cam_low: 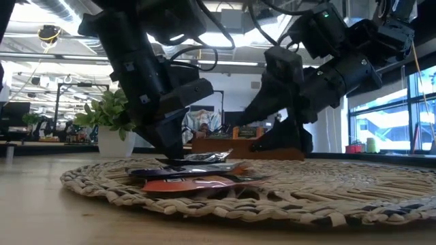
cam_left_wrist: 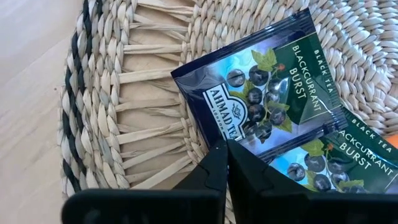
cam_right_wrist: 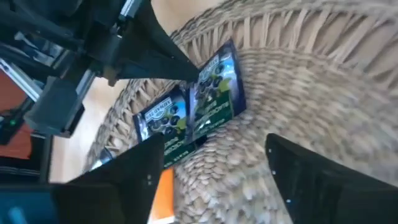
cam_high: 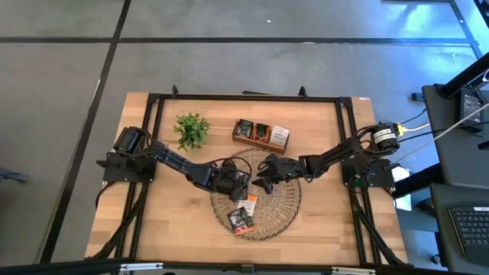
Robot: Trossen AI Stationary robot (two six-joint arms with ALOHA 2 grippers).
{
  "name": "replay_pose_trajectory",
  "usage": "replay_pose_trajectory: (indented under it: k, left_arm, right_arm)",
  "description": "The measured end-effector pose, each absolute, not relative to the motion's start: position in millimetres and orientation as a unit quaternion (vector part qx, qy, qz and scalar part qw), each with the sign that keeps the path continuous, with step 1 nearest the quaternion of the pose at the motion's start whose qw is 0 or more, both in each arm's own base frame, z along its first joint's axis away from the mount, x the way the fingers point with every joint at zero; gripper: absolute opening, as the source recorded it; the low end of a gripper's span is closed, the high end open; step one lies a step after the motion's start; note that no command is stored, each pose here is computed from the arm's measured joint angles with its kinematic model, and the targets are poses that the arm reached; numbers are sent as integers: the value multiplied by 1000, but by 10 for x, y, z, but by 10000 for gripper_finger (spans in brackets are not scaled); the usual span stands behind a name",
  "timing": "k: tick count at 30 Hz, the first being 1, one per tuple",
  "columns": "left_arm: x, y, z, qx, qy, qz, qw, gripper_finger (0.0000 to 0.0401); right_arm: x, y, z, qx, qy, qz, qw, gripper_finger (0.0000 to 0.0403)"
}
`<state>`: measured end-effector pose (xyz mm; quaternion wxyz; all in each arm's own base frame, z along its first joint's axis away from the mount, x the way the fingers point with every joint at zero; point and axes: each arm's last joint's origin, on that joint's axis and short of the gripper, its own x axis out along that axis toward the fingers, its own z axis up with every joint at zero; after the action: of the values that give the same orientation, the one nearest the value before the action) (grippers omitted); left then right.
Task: Pick & Place Tea
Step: Put the black and white tea bag into the left section of the wooden organizer
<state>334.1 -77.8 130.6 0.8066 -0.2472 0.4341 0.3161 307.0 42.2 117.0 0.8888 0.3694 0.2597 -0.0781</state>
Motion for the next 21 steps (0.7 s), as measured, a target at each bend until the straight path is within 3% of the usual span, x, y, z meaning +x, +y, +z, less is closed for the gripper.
replay_pose_trajectory:
  k: [4, 13, 21]
  left_arm:
    - [3357, -783, 1308, -252, 428, 313, 810, 5]
    - [3358, -783, 1309, -251, 427, 313, 810, 5]
    - [3358, -785, 1309, -250, 427, 313, 811, 2]
  right_arm:
    - [3059, 510, 1156, 398, 257, -88, 876, 305]
    - [3184, 585, 1203, 402, 238, -113, 877, 307]
    - [3312, 617, 1080, 402, 276, -125, 864, 307]
